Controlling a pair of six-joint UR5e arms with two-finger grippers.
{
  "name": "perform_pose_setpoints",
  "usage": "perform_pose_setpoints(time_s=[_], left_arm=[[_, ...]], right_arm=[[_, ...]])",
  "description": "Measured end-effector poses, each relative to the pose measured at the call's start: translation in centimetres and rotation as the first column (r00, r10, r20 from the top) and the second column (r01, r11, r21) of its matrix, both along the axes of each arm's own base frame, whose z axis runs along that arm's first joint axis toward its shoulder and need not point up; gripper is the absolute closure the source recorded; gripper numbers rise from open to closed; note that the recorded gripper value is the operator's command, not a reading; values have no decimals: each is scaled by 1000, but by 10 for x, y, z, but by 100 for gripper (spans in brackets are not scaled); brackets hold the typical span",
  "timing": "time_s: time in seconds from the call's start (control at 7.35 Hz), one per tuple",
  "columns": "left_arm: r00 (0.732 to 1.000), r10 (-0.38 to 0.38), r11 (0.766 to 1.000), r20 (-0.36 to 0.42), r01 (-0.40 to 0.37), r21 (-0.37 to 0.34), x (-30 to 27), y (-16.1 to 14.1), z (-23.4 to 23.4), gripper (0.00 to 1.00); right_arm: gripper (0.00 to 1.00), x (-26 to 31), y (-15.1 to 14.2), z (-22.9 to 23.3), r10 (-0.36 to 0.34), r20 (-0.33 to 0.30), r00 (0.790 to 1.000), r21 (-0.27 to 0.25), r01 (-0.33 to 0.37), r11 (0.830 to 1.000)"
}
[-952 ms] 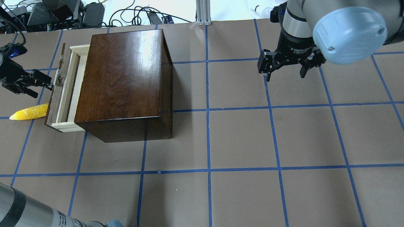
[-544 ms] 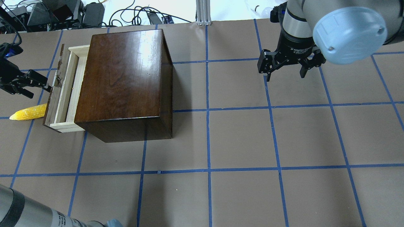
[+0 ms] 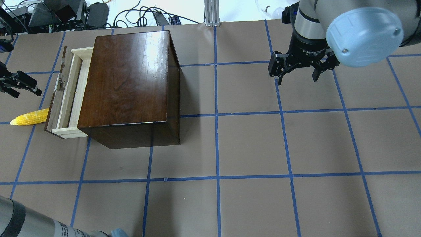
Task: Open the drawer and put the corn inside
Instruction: 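Release the handle and move the left gripper over the yellow corn, then lower the left gripper and grasp the yellow corn cob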
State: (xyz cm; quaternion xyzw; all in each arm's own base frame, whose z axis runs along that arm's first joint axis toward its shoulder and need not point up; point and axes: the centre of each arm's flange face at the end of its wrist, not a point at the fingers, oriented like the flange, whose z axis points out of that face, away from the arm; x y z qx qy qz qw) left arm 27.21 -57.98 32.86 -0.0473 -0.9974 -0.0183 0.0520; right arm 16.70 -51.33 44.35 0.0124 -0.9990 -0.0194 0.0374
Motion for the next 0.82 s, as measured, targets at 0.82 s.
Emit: perform_pose_setpoints(time_s=[0.82], left_arm=[[893, -445, 894, 73, 438, 90, 55, 11, -67, 0]], right_arm=[[0, 0, 0, 0, 0, 0, 1000, 0, 0, 1000]])
